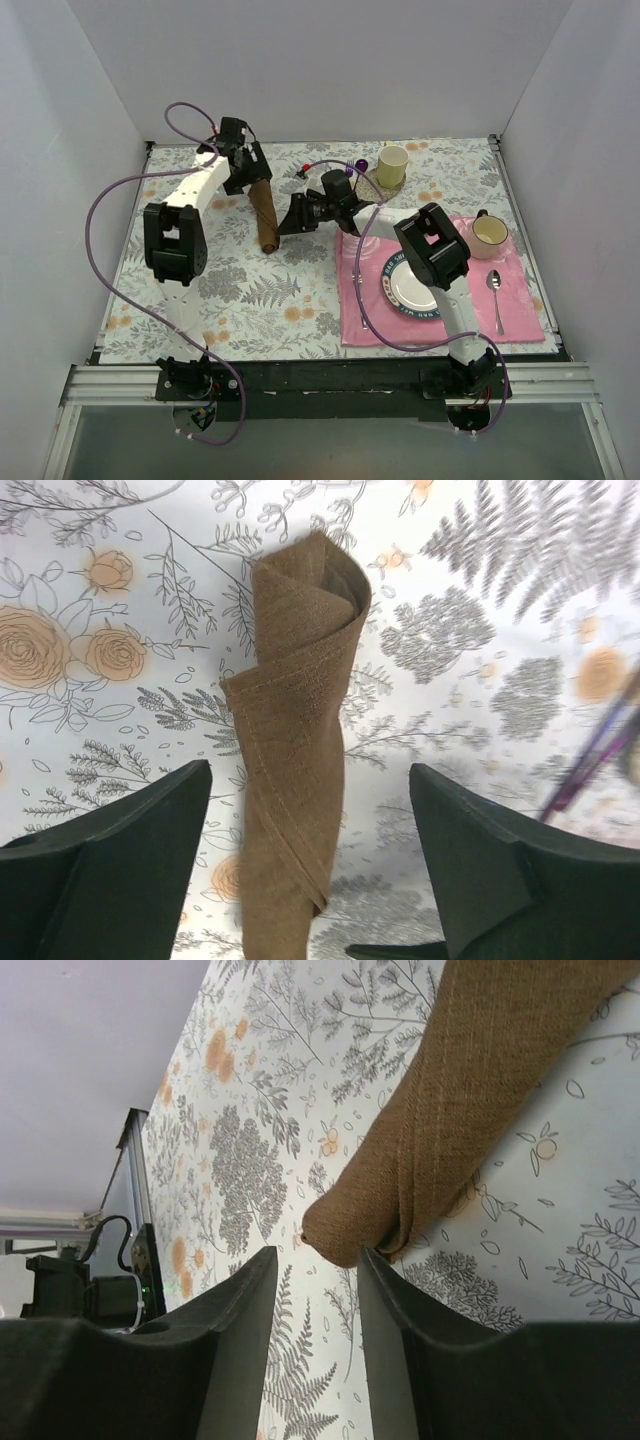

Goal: Fold the napkin, place the utensils inside, and roll it up
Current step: Roll the napkin with the utensil

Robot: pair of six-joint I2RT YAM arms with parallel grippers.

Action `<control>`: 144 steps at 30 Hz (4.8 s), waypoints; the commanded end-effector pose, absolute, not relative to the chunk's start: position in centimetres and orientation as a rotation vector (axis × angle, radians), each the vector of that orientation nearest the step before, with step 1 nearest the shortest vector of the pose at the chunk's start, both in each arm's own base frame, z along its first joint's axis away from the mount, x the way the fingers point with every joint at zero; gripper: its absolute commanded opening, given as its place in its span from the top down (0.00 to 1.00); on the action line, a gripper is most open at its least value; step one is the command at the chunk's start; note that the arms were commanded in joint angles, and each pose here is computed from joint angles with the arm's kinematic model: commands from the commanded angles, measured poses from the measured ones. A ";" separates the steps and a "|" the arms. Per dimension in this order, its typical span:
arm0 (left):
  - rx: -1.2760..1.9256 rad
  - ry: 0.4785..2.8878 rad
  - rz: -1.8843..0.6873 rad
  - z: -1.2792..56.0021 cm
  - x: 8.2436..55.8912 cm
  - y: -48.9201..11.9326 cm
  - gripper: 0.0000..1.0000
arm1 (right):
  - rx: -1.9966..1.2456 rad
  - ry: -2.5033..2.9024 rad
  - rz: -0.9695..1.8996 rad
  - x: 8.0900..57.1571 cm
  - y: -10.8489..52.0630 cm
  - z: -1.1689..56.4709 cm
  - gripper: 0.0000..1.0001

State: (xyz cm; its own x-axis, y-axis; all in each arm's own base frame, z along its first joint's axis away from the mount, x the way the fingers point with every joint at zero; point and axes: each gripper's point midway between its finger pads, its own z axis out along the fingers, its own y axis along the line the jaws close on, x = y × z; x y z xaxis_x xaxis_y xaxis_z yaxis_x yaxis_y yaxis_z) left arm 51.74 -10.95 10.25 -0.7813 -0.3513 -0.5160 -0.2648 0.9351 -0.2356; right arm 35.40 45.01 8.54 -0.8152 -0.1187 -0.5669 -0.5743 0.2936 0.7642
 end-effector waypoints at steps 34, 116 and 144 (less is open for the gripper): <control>-0.781 2.314 -1.016 5.7 54.3 -10.0 1.00 | -0.557 2.108 1.719 35.3 50.5 8.3 0.89; -0.806 2.420 -0.446 4.6 52.0 -8.0 0.46 | -0.860 2.175 0.492 39.8 50.0 6.2 0.16; -0.853 2.447 -0.555 2.4 51.9 -9.6 0.50 | -0.538 2.363 1.131 37.3 49.5 4.2 0.57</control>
